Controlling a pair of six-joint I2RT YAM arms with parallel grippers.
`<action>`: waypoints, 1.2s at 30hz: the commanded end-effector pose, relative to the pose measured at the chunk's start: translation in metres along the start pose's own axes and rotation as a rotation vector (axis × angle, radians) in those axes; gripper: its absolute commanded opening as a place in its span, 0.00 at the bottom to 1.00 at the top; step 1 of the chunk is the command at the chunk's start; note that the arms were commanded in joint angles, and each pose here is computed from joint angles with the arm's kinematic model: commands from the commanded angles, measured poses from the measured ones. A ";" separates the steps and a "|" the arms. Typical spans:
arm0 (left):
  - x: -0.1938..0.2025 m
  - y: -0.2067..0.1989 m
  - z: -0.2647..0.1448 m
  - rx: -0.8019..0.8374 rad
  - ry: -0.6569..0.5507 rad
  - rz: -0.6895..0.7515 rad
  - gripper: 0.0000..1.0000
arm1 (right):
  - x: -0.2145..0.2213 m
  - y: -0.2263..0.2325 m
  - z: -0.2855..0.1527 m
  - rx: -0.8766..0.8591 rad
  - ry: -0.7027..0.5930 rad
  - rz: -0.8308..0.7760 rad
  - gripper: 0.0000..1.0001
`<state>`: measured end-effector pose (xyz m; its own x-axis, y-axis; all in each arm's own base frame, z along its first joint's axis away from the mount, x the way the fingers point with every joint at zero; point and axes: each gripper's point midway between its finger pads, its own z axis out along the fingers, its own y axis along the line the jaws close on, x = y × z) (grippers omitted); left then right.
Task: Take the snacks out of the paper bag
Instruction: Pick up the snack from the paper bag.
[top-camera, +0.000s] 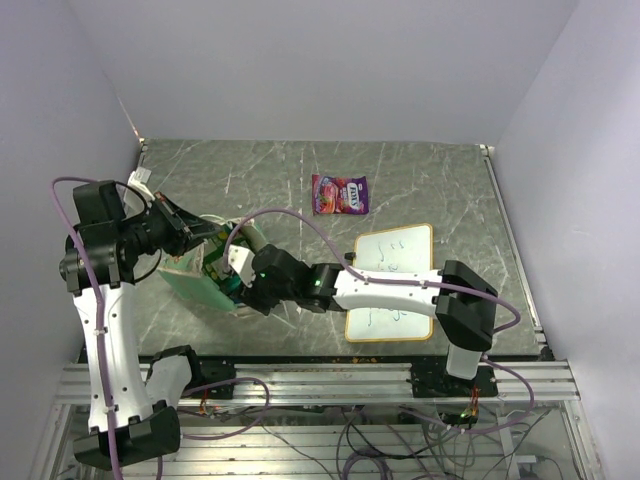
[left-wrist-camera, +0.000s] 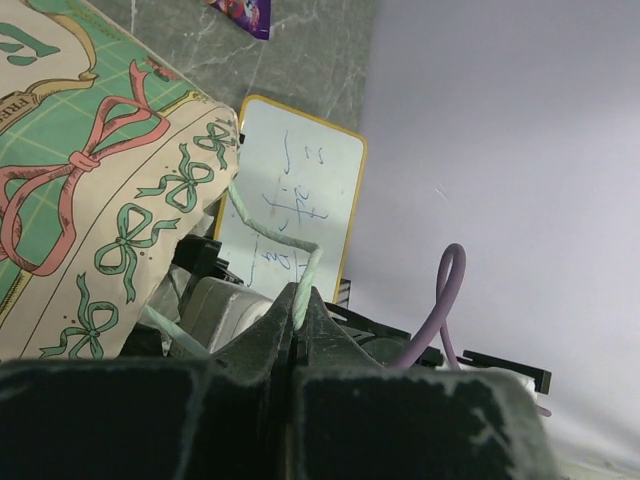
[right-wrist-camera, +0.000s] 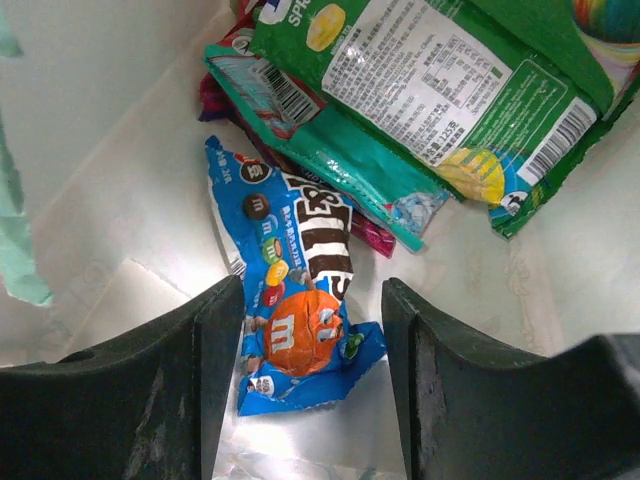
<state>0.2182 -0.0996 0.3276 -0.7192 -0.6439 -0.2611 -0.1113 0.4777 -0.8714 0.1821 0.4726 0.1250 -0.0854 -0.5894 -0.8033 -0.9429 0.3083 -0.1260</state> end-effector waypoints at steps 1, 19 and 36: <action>0.005 -0.011 -0.007 0.037 0.023 0.040 0.07 | 0.005 -0.010 0.003 0.051 0.020 -0.035 0.58; 0.002 -0.012 -0.002 0.062 0.032 0.027 0.07 | -0.023 -0.003 -0.009 -0.010 -0.014 -0.064 0.07; -0.019 -0.018 -0.004 0.009 -0.019 0.076 0.07 | -0.056 -0.038 -0.098 0.154 -0.092 -0.036 0.00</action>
<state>0.2283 -0.0990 0.3352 -0.7380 -0.6210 -0.2642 -0.0918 0.4802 -0.8723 0.1876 0.4443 0.2065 -0.0135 -0.5557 -0.8313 -0.9158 0.3406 -0.2128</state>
